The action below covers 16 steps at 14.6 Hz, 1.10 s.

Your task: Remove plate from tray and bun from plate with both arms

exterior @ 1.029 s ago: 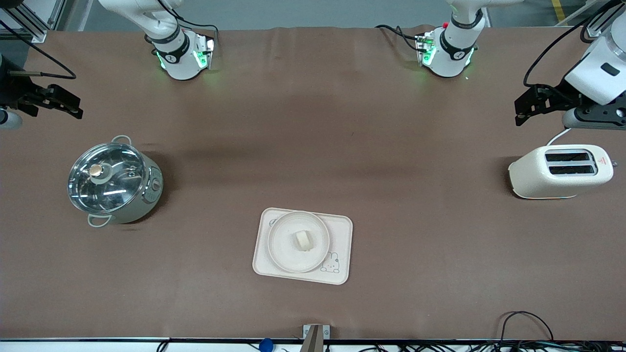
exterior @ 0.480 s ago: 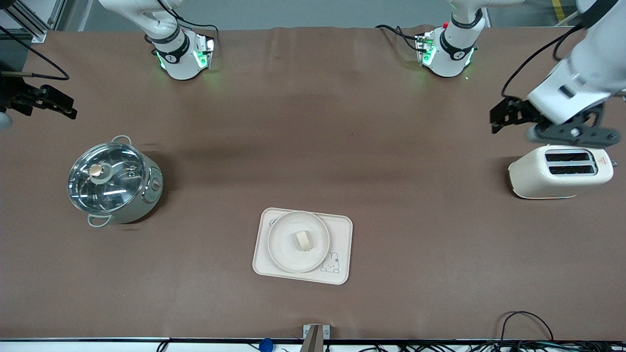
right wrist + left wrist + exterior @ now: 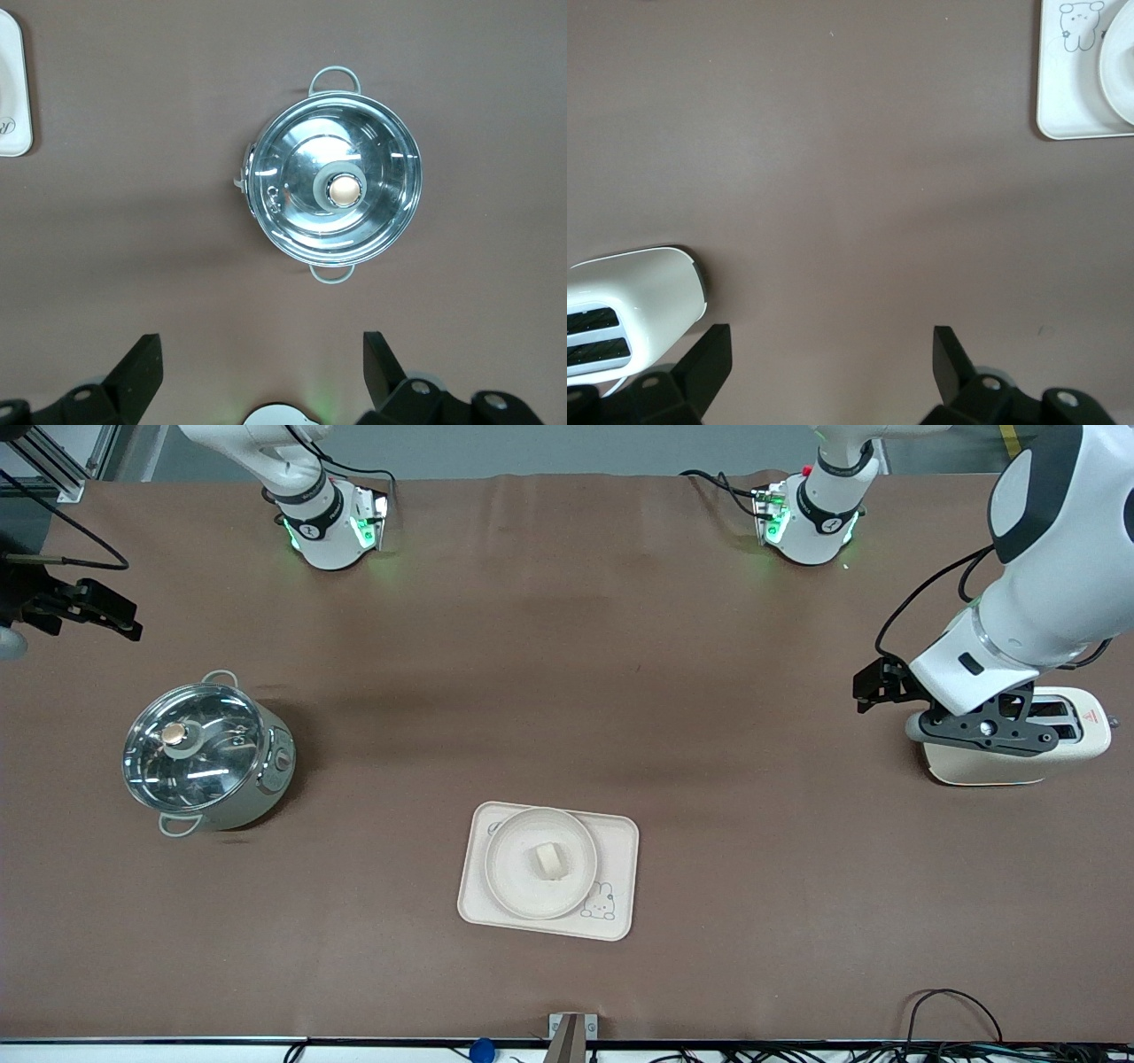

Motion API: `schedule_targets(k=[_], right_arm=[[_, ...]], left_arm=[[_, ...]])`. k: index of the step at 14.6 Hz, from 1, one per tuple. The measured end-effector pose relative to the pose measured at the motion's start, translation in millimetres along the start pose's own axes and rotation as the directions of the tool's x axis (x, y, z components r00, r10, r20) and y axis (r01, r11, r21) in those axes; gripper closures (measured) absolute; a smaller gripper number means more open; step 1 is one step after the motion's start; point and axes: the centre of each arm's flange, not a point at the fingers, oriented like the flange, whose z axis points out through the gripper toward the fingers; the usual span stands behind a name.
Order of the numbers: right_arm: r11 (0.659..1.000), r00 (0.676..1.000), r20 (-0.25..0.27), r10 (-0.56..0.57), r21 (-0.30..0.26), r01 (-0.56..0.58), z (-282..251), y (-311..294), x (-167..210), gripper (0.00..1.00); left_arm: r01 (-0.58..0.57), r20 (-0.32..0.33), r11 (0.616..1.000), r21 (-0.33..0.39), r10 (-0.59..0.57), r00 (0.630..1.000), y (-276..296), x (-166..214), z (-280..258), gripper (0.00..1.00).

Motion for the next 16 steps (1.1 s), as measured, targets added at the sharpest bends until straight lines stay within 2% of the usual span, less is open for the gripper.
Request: schedule_targets(k=[4, 7, 9, 13, 16], right_arm=[[1.000, 1.000, -0.002, -0.011, 0.004, 0.012, 0, -6, 0, 0.00], [0.999, 0.999, -0.014, -0.029, 0.041, 0.030, 4, -19, 5, 0.00], [0.997, 0.999, -0.001, -0.054, 0.055, 0.054, 22, -41, 19, 0.00], [0.986, 0.998, 0.047, -0.049, 0.159, 0.041, 89, -99, 64, 0.00], [0.975, 0.998, 0.059, -0.004, 0.221, -0.009, 144, -145, 96, 0.00]], left_arm=[[0.016, 0.003, 1.000, -0.001, -0.016, 1.000, -9, 1, 2, 0.00], [0.022, 0.010, 1.000, -0.001, -0.022, 1.000, -13, 3, 6, 0.00], [0.024, 0.017, 1.000, -0.002, -0.024, 1.000, -15, 5, 11, 0.00], [0.050, 0.031, 0.999, -0.004, -0.050, 0.998, -31, 9, 20, 0.00], [0.073, 0.037, 0.997, -0.006, -0.073, 0.997, -46, 11, 25, 0.00]])
